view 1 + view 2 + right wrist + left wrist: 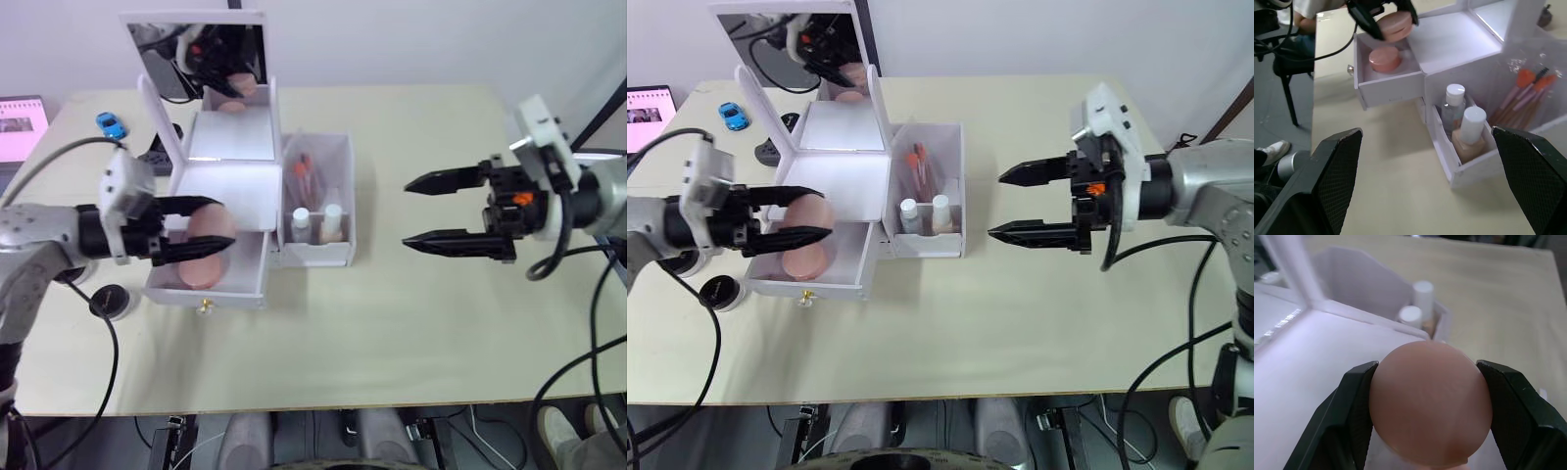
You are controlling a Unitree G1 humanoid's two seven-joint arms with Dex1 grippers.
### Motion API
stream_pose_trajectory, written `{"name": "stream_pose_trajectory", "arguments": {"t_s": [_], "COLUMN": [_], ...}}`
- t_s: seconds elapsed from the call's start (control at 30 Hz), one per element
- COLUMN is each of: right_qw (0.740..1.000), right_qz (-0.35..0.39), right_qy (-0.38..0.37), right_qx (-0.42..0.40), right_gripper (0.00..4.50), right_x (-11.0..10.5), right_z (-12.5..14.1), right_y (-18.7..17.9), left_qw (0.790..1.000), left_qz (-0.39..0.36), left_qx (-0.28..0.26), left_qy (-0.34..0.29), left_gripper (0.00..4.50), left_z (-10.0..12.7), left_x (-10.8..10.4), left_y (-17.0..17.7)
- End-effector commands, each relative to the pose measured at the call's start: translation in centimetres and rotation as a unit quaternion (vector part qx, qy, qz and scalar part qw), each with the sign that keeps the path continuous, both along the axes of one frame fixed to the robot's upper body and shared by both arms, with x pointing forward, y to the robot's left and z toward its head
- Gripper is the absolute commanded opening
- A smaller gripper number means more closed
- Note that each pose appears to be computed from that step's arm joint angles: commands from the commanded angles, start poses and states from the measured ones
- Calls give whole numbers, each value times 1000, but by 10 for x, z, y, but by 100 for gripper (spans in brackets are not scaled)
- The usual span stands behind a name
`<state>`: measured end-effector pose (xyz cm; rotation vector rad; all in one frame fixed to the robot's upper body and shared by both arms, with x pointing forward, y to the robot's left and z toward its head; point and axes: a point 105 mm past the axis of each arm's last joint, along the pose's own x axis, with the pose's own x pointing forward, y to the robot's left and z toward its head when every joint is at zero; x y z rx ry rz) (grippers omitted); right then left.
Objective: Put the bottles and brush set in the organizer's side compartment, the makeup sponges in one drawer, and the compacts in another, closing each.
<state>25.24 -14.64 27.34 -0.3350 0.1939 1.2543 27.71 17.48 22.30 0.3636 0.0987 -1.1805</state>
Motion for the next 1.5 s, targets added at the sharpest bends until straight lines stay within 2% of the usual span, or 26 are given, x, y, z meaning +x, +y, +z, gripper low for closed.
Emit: {"name": "stream_pose_trajectory", "arguments": {"t_s": [0.03, 0.27, 0.57, 0.63, 0.7, 0.83, 1.03, 1.27, 1.3, 1.37, 1.5], "right_qw": [999, 1000, 999, 999, 999, 999, 998, 993, 992, 990, 987], "right_qz": [-10, -17, -14, -12, -8, 3, 26, 91, 100, 114, 128], "right_qy": [-33, -21, -28, -28, -29, -32, -40, -53, -56, -62, -83], "right_qx": [0, 15, 14, 13, 14, 21, 28, 48, 48, 50, 50], "right_gripper": [450, 450, 450, 450, 450, 450, 450, 450, 450, 450, 450], "right_x": [-7, -8, -4, -4, -5, -6, -6, -2, 1, 7, 23], "right_z": [10, 12, 15, 16, 17, 21, 24, 31, 31, 32, 35], "right_y": [-2, -4, 3, 5, 6, 5, 7, 22, 25, 30, 40], "left_qw": [999, 998, 997, 997, 997, 997, 1000, 986, 981, 979, 972], "left_qz": [-28, -58, -56, -59, -60, -55, -17, 115, 138, 160, 205], "left_qx": [20, 40, 48, 48, 49, 52, -2, -89, -101, -84, -85], "left_qy": [-11, 1, 3, 5, 7, 2, -22, -80, -86, -95, -76], "left_gripper": [266, 266, 266, 371, 448, 448, 448, 448, 448, 448, 448], "left_z": [8, -5, -13, -14, -15, -13, 16, 49, 51, 42, 25], "left_x": [-4, -11, -12, -13, -14, -13, -7, -2, -6, -21, -55], "left_y": [-7, -10, -10, -11, -11, -8, 1, 43, 51, 60, 70]}}
